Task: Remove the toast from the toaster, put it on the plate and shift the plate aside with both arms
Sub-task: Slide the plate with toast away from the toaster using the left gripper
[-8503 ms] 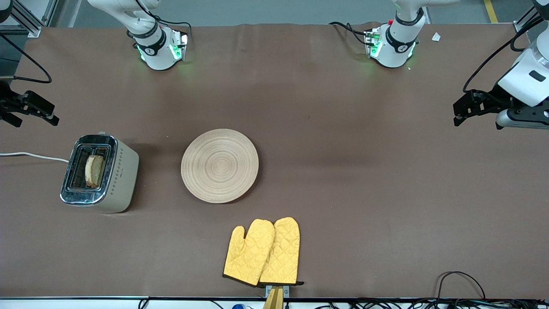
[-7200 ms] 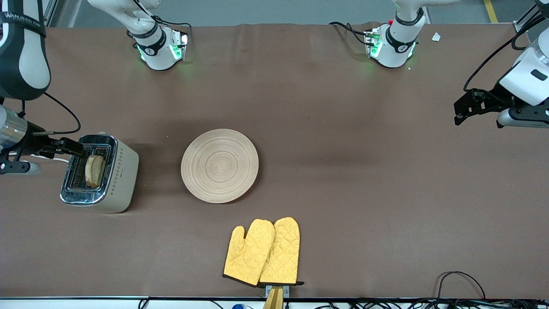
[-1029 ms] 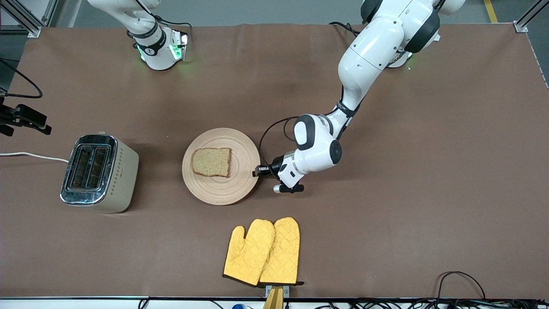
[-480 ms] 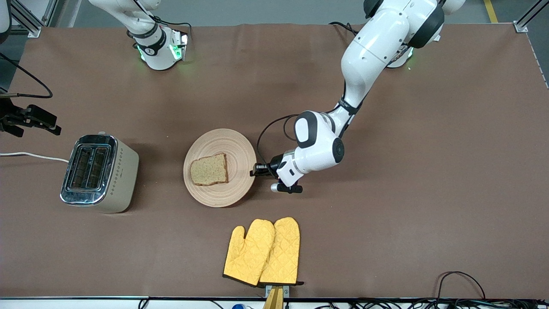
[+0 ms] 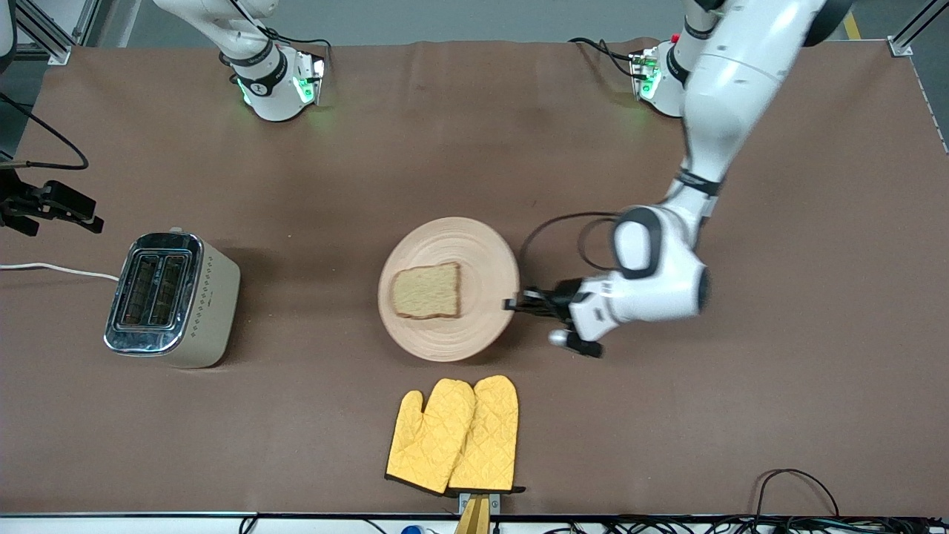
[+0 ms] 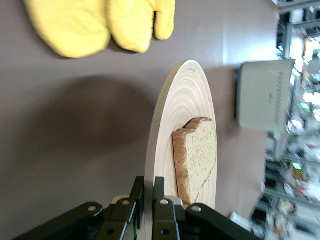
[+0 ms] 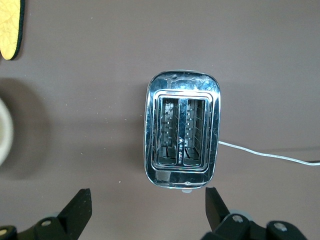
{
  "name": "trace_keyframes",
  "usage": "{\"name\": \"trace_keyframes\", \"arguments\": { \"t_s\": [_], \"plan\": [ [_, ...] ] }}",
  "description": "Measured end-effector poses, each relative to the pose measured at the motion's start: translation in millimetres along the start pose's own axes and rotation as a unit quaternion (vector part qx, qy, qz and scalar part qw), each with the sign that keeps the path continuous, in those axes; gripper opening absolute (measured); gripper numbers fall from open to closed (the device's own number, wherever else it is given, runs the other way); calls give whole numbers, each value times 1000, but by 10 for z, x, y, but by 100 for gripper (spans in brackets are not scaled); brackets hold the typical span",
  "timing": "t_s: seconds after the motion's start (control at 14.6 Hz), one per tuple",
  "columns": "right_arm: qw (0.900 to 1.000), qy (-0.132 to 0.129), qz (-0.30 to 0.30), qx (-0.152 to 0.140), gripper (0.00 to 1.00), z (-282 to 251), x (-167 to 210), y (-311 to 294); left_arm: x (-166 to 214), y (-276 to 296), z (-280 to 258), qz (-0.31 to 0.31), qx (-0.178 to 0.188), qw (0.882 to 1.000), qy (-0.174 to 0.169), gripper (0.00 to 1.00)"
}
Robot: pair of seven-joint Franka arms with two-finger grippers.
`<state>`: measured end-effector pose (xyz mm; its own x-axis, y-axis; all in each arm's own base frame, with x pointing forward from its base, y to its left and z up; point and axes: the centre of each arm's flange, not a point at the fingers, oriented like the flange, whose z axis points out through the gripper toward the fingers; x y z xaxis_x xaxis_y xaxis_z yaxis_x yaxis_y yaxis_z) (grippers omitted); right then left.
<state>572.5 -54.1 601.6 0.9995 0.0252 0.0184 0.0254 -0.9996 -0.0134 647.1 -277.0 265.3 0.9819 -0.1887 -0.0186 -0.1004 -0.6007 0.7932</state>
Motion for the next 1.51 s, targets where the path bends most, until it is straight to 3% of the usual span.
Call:
{"name": "trace_keyframes", "arguments": {
  "t_s": [0.21,0.41,0.62,0.89,1.23,1.44,1.51],
  "plan": [
    [1000,-4,10,0,100,5,-22,107,-73,-899,-1128,34,-12,999,-30,11],
    [1000,-4,20,0,100,12,-35,227,-358,-1745,-2038,62,-41,997,-25,11],
    [1000,-6,19,1,100,21,-34,218,-628,-2497,-2590,74,-54,996,3,11],
    [1000,-6,13,1,100,17,-23,149,-808,-3238,-2840,48,-68,996,38,11],
    [1000,-5,11,1,100,8,-19,130,-899,-3780,-2819,22,-80,995,55,10],
    [1000,-4,11,1,100,4,-19,130,-893,-3813,-2852,24,-88,994,57,19],
    [1000,-4,11,1,100,1,-19,130,-869,-3788,-2885,27,-86,994,58,30]
  ]
}}
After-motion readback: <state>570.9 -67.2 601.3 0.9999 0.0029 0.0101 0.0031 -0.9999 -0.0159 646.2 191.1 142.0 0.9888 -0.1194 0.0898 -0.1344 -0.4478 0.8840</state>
